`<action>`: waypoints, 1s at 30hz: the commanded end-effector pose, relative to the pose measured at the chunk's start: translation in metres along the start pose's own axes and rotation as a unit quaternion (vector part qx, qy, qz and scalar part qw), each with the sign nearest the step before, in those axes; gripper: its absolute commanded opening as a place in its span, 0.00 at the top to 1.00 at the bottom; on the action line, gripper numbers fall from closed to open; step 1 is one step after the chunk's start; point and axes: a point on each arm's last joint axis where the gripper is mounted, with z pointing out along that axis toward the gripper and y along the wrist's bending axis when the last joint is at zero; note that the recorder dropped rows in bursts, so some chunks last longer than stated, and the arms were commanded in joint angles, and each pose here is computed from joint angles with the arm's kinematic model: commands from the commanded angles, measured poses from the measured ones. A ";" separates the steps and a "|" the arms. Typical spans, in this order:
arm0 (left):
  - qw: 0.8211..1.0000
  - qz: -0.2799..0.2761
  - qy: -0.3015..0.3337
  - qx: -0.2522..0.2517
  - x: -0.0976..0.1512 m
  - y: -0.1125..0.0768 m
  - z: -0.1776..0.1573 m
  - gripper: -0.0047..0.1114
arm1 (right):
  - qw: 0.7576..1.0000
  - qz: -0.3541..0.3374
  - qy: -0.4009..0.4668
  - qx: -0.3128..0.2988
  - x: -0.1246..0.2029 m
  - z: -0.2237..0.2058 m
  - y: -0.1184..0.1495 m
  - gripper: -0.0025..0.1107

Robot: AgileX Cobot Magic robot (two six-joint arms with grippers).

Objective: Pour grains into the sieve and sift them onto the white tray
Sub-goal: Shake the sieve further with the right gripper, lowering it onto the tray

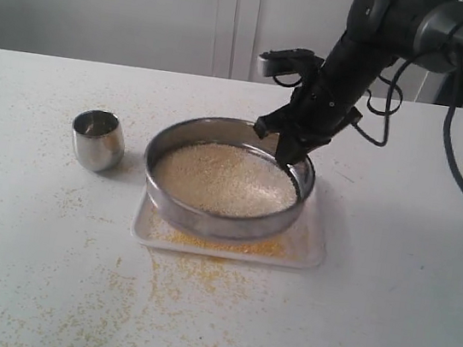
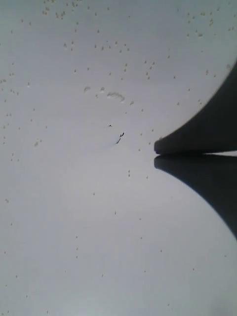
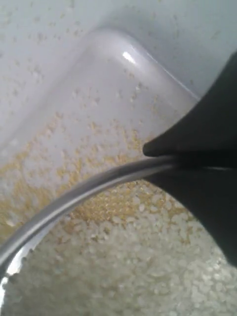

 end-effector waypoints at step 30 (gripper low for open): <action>1.000 -0.003 0.001 -0.003 0.002 0.001 -0.003 0.96 | 0.990 -0.139 -0.007 -0.023 -0.001 -0.006 0.007 0.98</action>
